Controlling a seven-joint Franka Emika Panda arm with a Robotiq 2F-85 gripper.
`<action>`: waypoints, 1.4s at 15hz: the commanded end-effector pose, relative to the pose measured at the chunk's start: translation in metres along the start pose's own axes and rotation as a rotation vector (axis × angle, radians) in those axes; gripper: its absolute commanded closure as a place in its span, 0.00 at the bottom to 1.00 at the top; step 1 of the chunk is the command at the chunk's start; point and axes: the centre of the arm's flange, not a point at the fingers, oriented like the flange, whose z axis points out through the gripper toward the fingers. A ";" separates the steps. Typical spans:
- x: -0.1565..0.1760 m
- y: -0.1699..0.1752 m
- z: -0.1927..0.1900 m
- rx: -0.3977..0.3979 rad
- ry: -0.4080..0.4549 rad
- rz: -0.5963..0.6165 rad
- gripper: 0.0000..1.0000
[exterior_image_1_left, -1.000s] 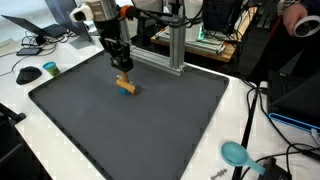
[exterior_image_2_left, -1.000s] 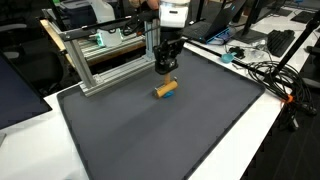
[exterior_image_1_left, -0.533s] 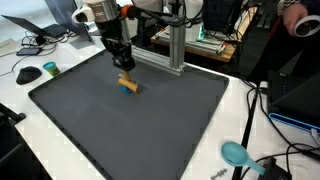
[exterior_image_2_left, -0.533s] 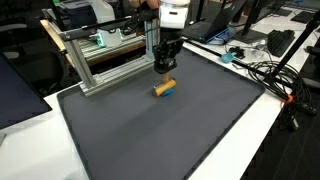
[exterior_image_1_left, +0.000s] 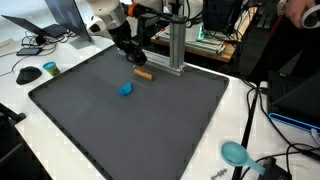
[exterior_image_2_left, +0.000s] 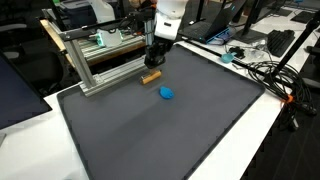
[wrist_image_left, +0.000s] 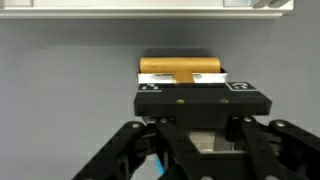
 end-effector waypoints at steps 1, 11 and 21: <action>0.005 -0.003 0.025 0.001 -0.099 -0.010 0.78; -0.022 0.008 -0.078 -0.058 0.101 -0.184 0.78; -0.014 0.009 -0.114 -0.207 0.376 -0.608 0.78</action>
